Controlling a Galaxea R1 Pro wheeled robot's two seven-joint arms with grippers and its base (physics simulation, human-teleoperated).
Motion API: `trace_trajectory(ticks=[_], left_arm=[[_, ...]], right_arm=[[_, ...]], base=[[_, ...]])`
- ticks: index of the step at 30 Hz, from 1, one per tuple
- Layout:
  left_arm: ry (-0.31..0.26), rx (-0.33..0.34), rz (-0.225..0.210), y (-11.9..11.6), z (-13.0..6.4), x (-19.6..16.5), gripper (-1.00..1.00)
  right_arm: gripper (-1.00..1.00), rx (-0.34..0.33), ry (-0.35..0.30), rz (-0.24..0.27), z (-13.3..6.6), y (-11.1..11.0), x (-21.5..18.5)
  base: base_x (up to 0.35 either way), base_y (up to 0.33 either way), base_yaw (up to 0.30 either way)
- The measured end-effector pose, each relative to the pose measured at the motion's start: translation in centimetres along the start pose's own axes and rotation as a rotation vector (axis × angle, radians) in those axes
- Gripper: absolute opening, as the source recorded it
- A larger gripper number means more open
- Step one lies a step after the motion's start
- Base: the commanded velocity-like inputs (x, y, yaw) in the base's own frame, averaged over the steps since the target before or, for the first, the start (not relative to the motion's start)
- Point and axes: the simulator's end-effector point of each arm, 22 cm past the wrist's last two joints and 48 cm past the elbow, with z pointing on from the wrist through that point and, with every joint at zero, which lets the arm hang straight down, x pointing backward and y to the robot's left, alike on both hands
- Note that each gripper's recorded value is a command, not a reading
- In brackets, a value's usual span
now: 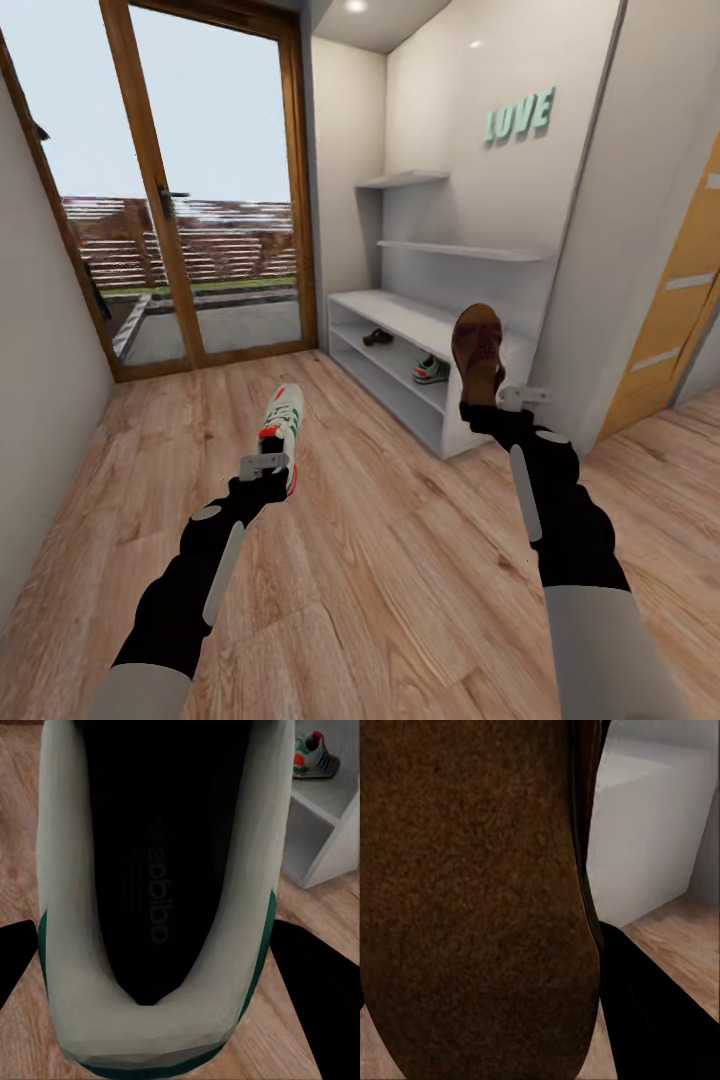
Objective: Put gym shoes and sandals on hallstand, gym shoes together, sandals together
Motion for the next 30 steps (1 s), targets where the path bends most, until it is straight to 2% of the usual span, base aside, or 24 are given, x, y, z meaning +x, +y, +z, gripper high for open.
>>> trace_trajectory(ticks=[30], left_arm=[[0.003, -0.001, -0.001, 0.06, 0.09, 0.16, -1.0]], right_arm=[[-1.0, 0.0, 0.005, -0.002, 0.14, 0.02, 0.26]], base=[[0.29, 0.186, 0.298]])
